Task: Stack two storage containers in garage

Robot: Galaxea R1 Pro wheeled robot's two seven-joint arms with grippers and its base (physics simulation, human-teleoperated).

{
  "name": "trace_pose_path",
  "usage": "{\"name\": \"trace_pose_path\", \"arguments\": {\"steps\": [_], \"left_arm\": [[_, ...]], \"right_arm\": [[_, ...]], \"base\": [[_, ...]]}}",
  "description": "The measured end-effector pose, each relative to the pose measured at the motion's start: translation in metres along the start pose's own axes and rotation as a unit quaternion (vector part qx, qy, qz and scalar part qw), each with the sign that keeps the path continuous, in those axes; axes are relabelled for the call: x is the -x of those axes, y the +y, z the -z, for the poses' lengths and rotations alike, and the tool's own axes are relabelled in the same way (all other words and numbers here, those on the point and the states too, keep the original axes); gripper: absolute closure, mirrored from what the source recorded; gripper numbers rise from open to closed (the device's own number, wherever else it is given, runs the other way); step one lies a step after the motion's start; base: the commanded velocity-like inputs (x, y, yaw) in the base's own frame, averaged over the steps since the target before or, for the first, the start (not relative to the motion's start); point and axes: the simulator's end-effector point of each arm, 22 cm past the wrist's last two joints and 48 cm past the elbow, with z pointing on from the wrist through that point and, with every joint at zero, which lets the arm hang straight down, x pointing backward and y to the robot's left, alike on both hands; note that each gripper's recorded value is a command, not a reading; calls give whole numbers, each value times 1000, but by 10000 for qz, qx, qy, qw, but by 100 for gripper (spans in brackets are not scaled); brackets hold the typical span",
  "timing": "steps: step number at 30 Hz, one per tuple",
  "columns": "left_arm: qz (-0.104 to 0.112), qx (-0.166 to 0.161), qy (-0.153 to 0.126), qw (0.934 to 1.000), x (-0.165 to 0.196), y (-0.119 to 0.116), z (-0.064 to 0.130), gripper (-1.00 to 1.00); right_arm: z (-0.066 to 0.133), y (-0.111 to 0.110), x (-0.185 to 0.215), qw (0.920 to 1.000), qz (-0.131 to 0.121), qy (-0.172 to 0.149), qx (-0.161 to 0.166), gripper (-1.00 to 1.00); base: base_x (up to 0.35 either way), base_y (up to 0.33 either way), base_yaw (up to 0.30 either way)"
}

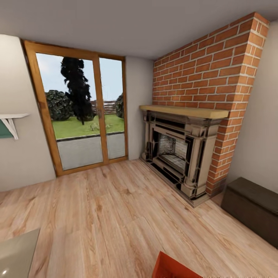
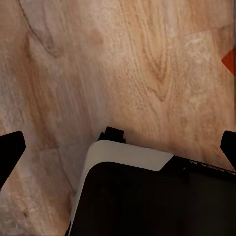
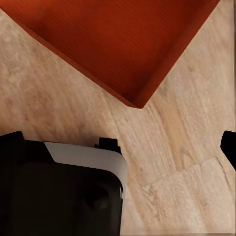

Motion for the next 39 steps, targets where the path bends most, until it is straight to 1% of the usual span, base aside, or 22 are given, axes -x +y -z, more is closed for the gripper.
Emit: {"name": "trace_pose_path", "arguments": {"steps": [39], "left_arm": [[10,9,-1,10000,0,1,0,-100]], "right_arm": [[0,0,0,10000,-1,0,0,-100]], "base": [[0,0,-245]]}}
